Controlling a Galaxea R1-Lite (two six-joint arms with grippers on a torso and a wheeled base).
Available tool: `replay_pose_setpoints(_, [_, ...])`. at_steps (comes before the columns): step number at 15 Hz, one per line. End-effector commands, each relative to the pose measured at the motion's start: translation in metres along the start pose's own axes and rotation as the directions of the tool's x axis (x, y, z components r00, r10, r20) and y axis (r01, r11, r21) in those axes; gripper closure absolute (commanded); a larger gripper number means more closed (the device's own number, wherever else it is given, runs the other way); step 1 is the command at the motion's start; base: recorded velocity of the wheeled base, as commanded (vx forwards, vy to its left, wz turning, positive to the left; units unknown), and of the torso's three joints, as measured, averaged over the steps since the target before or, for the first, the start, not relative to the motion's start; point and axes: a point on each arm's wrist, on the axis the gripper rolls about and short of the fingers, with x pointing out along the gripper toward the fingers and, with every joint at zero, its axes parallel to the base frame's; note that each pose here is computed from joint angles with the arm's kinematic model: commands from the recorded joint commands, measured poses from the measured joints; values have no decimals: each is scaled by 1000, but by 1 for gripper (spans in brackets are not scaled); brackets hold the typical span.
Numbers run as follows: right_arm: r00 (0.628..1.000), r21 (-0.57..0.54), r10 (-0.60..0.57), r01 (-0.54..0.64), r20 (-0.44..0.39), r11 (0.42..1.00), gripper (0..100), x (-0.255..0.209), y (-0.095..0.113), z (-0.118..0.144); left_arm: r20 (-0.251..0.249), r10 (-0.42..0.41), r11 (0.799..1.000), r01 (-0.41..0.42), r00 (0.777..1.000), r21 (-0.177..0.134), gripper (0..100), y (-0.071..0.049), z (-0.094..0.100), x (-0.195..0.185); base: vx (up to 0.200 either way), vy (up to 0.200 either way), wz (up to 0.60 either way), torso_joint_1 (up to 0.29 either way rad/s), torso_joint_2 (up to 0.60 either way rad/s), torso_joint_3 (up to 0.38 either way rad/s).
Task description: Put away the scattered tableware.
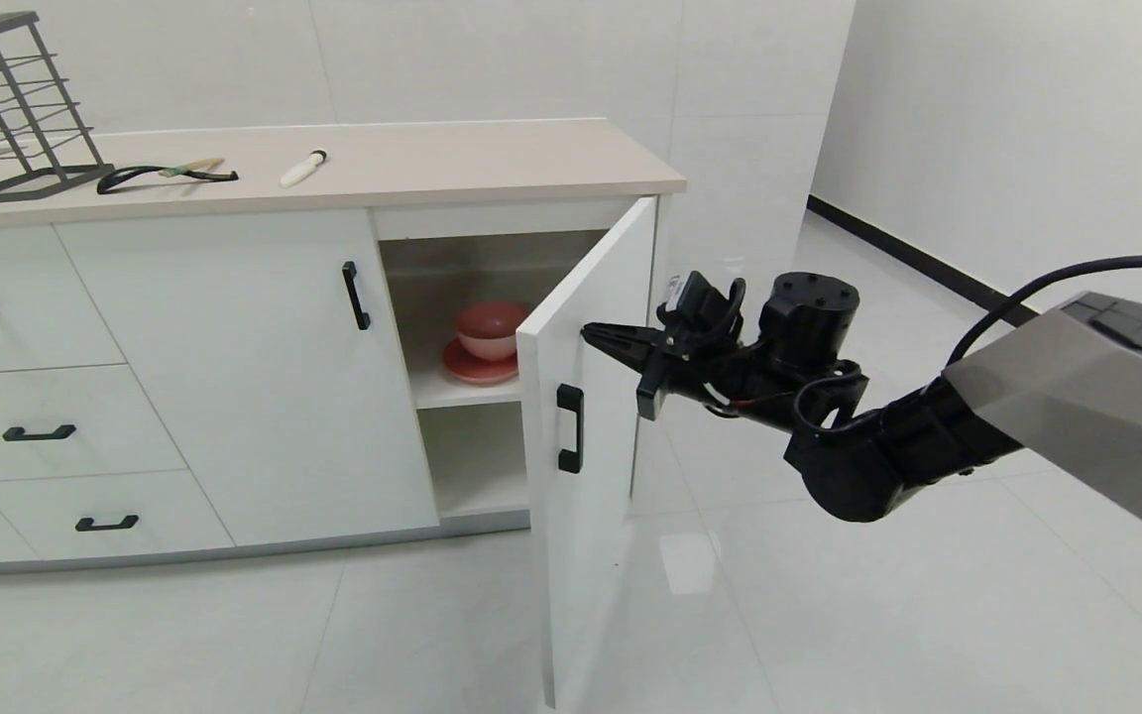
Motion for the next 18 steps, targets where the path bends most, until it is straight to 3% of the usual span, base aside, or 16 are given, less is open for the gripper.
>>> replay_pose_setpoints(1, [1000,2,9,-9,1,1000,100,10,2,-10,0,0,1000,0,1000,0,0,0,0,0,0,0,0,0,0,0])
replay_pose_setpoints(14, [998,-40,-3,6,66,999,100,59,-2,-57,0,0,1000,0,1000,0,0,0,0,0,0,0,0,0,0,0])
replay_pose_setpoints(18, [993,-67,-13,21,116,998,100,70,-5,-58,0,0,1000,0,1000,0,0,0,0,0,0,0,0,0,0,0])
